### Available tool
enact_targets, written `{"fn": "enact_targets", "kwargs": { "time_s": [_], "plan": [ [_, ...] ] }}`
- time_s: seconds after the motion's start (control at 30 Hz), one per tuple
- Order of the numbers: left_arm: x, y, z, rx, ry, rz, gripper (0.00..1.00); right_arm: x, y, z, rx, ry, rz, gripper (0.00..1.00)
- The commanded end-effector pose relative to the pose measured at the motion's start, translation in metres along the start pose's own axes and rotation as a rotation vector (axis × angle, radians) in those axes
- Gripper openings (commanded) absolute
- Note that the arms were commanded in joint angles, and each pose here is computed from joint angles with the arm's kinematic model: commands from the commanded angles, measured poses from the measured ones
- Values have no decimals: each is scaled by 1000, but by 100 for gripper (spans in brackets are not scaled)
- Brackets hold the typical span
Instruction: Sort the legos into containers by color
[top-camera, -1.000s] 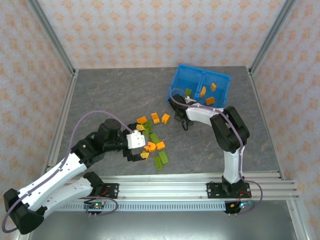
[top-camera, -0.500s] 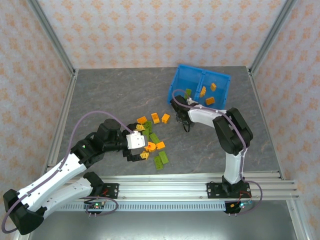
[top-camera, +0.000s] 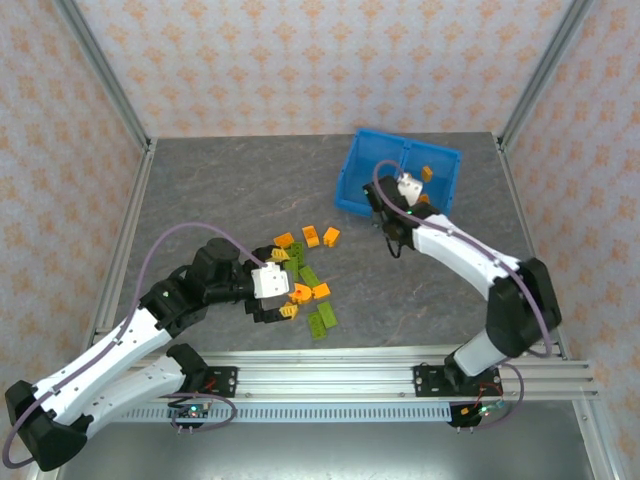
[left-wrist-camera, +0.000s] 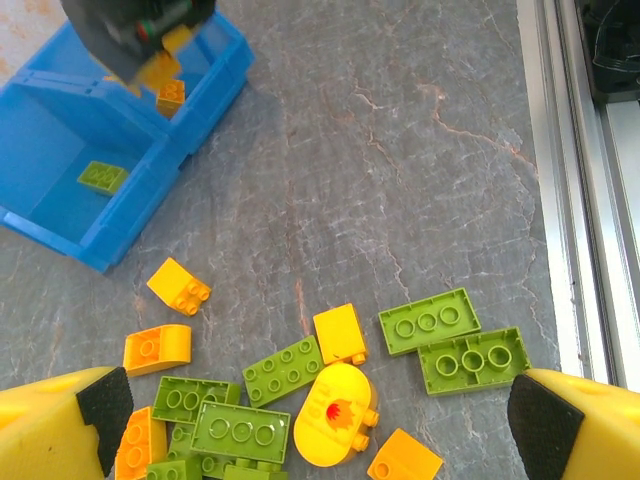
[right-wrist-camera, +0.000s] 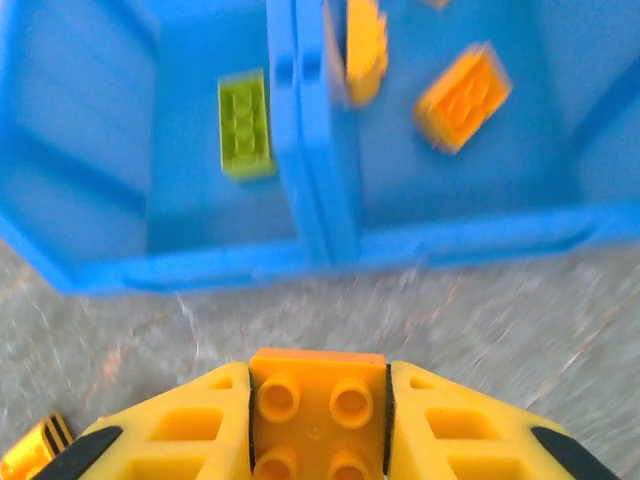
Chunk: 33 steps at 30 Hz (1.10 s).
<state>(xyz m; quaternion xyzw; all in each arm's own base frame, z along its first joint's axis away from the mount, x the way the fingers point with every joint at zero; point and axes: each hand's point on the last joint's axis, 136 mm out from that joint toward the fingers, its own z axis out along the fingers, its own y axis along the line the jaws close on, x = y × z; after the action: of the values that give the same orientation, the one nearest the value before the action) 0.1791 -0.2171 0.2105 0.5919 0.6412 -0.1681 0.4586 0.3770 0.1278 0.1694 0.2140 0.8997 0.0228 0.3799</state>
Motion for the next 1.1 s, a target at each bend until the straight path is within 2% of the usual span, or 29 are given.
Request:
{"fn": "enact_targets", "kwargs": {
  "time_s": [0.0, 0.17, 0.37, 0.4, 0.47, 0.5, 0.63, 0.8, 0.87, 1.07],
  "plan": [
    [-8, 7, -4, -30, -34, 3, 100, -48, -40, 3, 133, -110, -53, 30],
    [-6, 9, -4, -47, -22, -4, 100, -91, -54, 53, 166, -97, -66, 30],
    [-2, 20, -4, -112, -11, -45, 100, -111, -52, 117, 152, -37, -9, 32],
    [-1, 24, -3, -128, -3, -65, 100, -111, -50, 122, 148, -28, -3, 35],
    [2, 34, -2, -174, 20, -127, 100, -112, -47, 127, 148, -15, 6, 49],
    [2, 38, 0, -188, 29, -153, 100, -113, -46, 126, 147, -18, 12, 51],
    [6, 56, 6, -242, 78, -292, 100, -119, -47, 111, 134, -41, 21, 57],
    [10, 74, 12, -297, 141, -464, 99, -111, -48, 77, 60, -26, 37, 55],
    [11, 86, 12, -347, 165, -567, 97, -96, -44, 54, -23, 1, 61, 55],
    [8, 108, 32, -393, 366, -899, 93, -29, -14, -37, -365, 130, -18, 58]
  ]
}}
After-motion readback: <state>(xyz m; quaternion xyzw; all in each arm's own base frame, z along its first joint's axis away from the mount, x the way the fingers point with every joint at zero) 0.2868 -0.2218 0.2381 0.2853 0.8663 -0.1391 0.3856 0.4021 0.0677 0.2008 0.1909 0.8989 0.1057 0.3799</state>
